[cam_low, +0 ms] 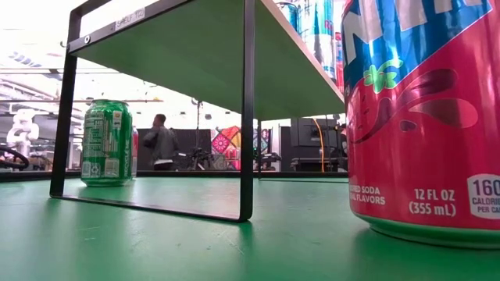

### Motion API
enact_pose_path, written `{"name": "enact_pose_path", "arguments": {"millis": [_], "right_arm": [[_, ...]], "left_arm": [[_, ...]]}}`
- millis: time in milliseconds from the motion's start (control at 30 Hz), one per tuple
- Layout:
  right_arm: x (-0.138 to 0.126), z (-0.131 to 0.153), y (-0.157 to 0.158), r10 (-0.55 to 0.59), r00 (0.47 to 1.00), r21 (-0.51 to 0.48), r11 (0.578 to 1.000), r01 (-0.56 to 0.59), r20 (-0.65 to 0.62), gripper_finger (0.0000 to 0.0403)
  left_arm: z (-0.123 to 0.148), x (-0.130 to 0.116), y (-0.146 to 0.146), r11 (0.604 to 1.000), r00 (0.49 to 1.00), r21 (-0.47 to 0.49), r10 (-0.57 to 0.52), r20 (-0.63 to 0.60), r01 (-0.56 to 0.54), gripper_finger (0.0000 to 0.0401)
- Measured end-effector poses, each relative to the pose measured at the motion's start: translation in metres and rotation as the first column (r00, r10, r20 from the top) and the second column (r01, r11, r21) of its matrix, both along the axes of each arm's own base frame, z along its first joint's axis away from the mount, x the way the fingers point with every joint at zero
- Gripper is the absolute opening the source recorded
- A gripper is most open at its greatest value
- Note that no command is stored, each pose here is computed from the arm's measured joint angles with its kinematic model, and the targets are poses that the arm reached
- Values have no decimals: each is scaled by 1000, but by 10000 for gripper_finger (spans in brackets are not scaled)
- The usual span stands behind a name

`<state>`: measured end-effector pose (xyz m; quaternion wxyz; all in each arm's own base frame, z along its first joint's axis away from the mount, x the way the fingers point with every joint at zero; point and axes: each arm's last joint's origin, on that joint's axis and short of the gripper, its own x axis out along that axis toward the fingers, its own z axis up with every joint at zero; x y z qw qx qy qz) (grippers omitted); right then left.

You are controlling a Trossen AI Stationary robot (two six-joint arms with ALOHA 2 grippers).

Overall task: Sort soda cans
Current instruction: Put the green soda can on the shelf

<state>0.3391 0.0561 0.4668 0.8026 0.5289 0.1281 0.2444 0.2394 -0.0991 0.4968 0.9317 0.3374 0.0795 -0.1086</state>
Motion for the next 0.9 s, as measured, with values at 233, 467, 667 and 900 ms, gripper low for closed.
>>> {"name": "enact_pose_path", "arguments": {"millis": [233,467,667,900], "right_arm": [[0,0,1,27,1000,16,1000,-26,-13,300],[-1,0,1,33,999,13,999,-33,-13,300],[0,0,1,25,1000,7,1000,-25,-9,324],[0,1,-1,-37,999,-22,999,37,14,352]], "left_arm": [[-7,9,-4,999,999,39,-18,-27,19,314],[-7,10,-8,999,999,39,-28,-23,29,296],[-8,8,-14,999,999,40,-29,-24,30,294],[-12,8,-19,997,996,35,-71,-55,73,293]]}}
